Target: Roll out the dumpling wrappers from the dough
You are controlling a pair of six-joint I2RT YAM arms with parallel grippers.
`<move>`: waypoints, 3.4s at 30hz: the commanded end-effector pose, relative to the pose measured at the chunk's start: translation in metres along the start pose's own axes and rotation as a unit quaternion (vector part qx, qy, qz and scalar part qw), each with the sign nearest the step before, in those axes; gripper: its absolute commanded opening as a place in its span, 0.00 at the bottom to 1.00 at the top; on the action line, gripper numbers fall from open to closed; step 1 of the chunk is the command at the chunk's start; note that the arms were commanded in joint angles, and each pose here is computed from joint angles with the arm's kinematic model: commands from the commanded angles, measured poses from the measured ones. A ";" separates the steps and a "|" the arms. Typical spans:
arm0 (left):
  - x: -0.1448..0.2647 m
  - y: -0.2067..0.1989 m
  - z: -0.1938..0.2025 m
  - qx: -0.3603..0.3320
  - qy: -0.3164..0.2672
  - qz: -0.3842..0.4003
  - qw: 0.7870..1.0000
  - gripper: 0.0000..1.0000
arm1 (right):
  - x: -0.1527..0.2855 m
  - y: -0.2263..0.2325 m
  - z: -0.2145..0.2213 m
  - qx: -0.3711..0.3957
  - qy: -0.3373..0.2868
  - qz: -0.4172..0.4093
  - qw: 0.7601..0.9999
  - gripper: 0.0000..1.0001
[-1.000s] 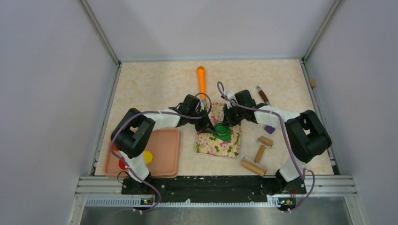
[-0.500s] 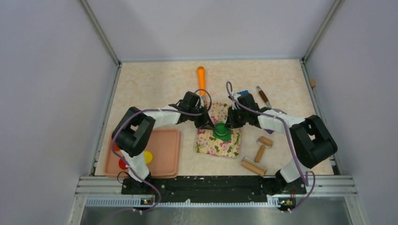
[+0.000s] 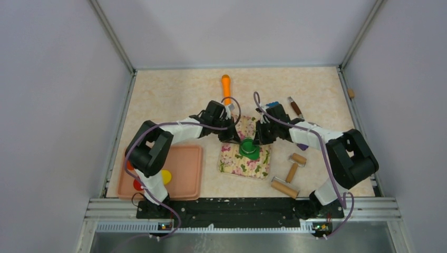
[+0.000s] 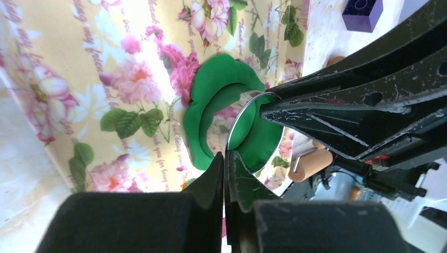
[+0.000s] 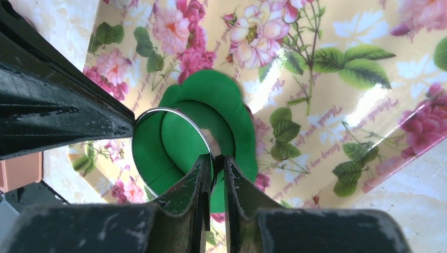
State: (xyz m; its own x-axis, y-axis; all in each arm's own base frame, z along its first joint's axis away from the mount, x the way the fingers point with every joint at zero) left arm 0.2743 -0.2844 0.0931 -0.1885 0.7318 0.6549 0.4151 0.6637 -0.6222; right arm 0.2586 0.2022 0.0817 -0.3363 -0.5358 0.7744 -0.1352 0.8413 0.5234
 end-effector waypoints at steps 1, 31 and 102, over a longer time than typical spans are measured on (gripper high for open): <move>0.023 0.016 -0.022 -0.071 -0.047 -0.062 0.994 0.07 | 0.019 0.010 0.016 0.016 0.060 -0.012 0.998 0.00; 0.151 0.008 -0.066 -0.209 -0.162 -0.093 0.960 0.36 | 0.026 0.020 -0.011 0.067 0.062 -0.002 0.996 0.36; 0.166 0.026 -0.006 -0.252 -0.173 -0.067 0.950 0.51 | 0.132 -0.036 -0.067 0.297 0.013 0.094 0.950 0.41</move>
State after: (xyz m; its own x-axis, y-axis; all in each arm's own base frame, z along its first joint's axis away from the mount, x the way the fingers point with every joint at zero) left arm 0.2563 -0.1457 0.1933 -0.4932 0.7200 0.4882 0.7470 0.6382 -0.1865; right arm 0.2895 0.0832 0.1385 -0.2807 -0.2166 0.9350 -0.5188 0.8539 0.0421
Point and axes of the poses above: each gripper's point midway between its finger pads, its own x axis back along the fingers, its own y axis along the line the jaws close on, z = x × y, the point moved 5 cm from there along x, back along the fingers, and after that the axes turned 15 degrees about -x, right-handed, at the moved point
